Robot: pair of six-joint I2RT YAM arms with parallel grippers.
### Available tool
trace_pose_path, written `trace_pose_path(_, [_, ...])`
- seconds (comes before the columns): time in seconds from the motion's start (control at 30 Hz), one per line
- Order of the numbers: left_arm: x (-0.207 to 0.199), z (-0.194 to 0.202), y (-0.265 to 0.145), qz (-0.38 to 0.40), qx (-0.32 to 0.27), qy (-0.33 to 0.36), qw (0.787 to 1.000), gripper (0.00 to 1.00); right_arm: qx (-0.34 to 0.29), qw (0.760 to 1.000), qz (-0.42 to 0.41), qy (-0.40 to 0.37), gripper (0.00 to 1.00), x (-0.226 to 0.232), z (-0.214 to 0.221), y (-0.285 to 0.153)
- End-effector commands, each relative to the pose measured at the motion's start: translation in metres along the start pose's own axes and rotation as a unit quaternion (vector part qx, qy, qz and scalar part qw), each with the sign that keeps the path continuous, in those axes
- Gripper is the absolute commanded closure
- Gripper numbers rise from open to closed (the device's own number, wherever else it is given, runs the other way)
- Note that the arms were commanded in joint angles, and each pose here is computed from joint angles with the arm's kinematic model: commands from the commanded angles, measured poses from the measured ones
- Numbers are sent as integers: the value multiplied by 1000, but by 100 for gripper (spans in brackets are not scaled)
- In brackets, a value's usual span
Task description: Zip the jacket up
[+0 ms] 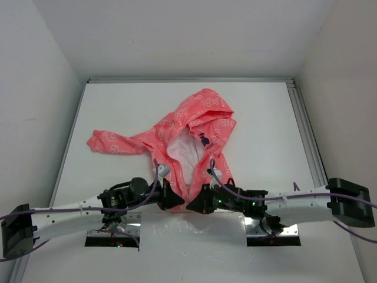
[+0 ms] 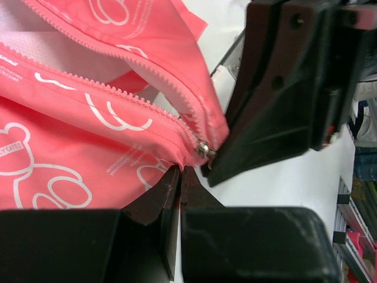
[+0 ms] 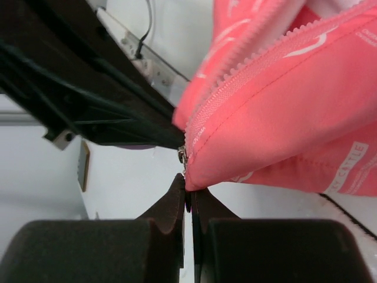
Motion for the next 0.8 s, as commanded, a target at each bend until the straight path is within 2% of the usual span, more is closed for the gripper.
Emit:
trace_pose_path(0.0, [-6, -3, 1, 19, -6, 12, 1000, 100, -9, 998, -67, -3, 100, 44, -22, -4])
trace_pose_path(0.17, [-1, 1, -1, 7, 3, 21, 1000, 100, 7, 997, -81, -8, 100, 59, -26, -2])
trace_pose_path(0.4, [4, 5, -5, 7, 5, 27, 1000, 100, -44, 996, -75, 21, 100, 68, -56, 3])
trace_pose_path(0.53, [-4, 2, -9, 26, 1, 30, 999, 100, -63, 995, -53, 64, 100, 50, -72, 10])
trace_pose_path(0.67, [5, 7, -11, 17, 1, 23, 1000, 100, -95, 983, -100, 125, 100, 56, -92, 8])
trace_pose_path(0.77, [9, 7, -12, 4, -1, 25, 1000, 100, -107, 976, -124, 142, 100, 62, -104, 7])
Point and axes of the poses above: each gripper's point midway between its finger pads, its own y axis out along the fingers, its own x axis along the line the jaws close on, z = x × y, the point moved 3 cm from there along -y, back along the fingers, and after that the axes turned 14 degrees about -y, right-handed, at the moved point
